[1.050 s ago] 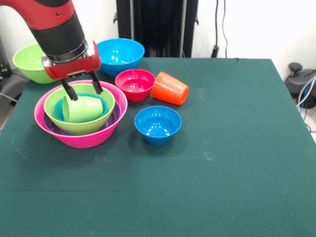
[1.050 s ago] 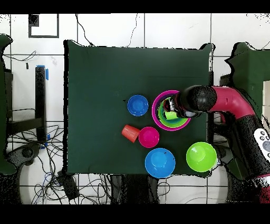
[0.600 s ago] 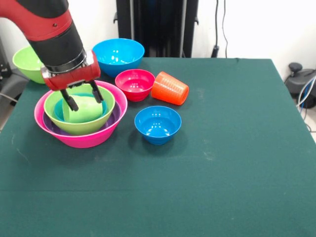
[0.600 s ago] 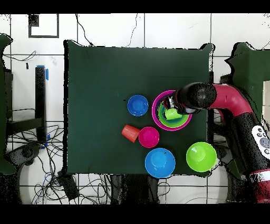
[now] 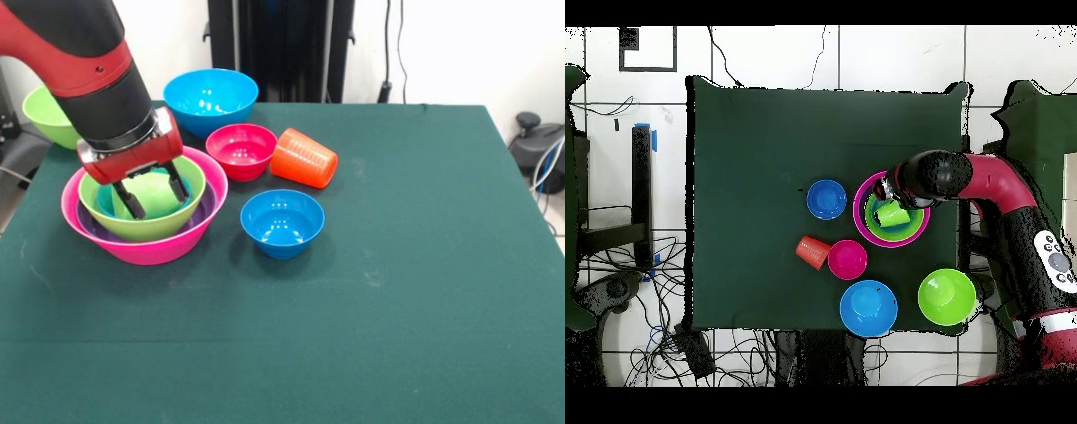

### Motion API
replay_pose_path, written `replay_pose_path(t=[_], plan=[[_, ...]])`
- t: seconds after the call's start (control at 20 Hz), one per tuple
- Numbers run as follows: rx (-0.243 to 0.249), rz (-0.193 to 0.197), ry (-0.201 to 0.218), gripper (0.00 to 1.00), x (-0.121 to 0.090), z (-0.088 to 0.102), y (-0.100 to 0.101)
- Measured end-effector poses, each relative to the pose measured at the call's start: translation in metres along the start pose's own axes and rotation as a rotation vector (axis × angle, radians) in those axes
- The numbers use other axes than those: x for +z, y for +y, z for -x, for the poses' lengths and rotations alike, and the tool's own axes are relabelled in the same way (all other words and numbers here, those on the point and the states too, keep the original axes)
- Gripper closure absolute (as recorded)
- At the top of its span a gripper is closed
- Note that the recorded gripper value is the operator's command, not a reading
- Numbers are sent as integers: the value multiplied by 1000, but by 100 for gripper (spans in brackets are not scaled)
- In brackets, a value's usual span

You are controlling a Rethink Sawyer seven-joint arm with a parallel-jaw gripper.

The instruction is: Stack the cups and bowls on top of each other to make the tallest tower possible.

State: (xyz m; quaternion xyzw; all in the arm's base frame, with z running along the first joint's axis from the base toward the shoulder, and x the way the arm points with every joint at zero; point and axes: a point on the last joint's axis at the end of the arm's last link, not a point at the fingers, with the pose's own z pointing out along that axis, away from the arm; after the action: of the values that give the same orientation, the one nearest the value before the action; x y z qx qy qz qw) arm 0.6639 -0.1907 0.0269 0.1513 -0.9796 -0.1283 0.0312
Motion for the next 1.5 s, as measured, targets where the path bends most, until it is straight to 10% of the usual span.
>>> replay_pose_path(t=[0.9, 1.5], plan=[[-99, 85, 231, 0, -6, -15, 14], [-70, 72, 214, 0, -9, -8, -6]])
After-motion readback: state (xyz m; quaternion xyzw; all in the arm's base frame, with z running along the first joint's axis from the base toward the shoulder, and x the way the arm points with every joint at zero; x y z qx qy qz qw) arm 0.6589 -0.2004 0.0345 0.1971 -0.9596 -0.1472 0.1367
